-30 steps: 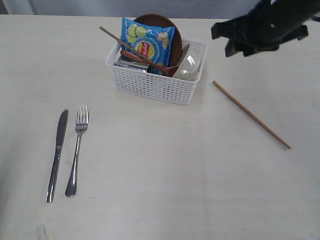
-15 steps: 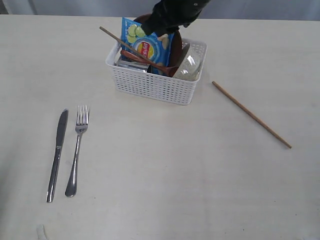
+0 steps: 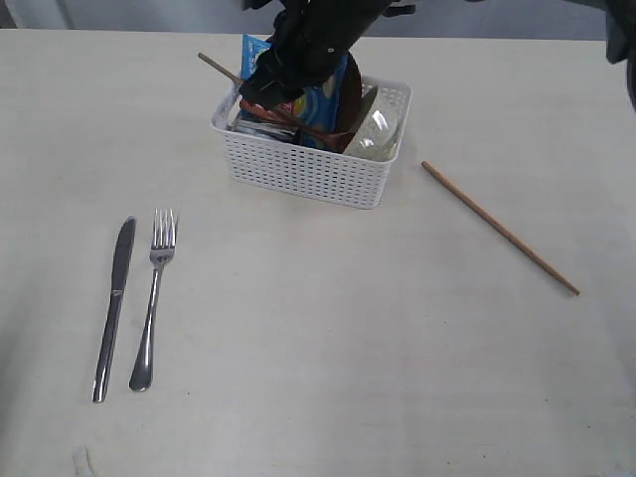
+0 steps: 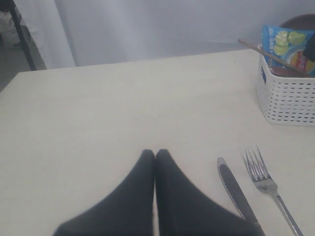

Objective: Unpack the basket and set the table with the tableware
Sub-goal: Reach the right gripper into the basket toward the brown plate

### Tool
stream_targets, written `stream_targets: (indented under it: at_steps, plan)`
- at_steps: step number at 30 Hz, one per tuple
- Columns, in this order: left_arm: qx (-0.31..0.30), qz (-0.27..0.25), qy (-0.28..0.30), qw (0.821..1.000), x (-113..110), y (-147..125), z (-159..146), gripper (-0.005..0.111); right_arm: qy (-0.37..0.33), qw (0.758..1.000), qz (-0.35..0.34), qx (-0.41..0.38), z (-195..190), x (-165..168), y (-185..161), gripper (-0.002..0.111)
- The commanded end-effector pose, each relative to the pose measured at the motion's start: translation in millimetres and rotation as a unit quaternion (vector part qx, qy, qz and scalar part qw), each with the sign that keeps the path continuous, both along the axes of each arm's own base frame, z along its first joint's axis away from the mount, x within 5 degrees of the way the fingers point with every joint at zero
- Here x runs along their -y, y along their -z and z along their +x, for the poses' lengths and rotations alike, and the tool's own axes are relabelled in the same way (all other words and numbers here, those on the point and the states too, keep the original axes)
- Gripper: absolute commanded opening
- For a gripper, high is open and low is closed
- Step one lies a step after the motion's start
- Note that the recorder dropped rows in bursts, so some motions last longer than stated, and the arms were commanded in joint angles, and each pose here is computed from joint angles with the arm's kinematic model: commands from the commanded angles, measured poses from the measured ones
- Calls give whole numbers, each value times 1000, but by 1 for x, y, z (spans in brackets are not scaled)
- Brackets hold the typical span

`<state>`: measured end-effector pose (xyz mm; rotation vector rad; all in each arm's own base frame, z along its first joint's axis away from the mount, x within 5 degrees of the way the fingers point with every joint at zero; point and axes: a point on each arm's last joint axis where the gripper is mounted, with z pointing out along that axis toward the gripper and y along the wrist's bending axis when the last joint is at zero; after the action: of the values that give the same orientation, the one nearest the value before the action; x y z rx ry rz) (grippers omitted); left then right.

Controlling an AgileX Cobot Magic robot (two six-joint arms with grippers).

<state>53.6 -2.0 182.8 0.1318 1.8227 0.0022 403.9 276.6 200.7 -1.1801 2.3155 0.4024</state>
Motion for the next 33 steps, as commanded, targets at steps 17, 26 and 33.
stream_targets:
  at_steps: [17,26,33]
  plan:
    - [0,-3,2,1000,0,1,0,0,-13,1000,0,-7,23,-19,40,40]
    - [0,-3,2,1000,0,1,0,0,-13,1000,-10,-24,24,-20,61,39]
    - [0,-3,2,1000,0,1,0,0,-14,999,-14,-33,23,-19,63,0]
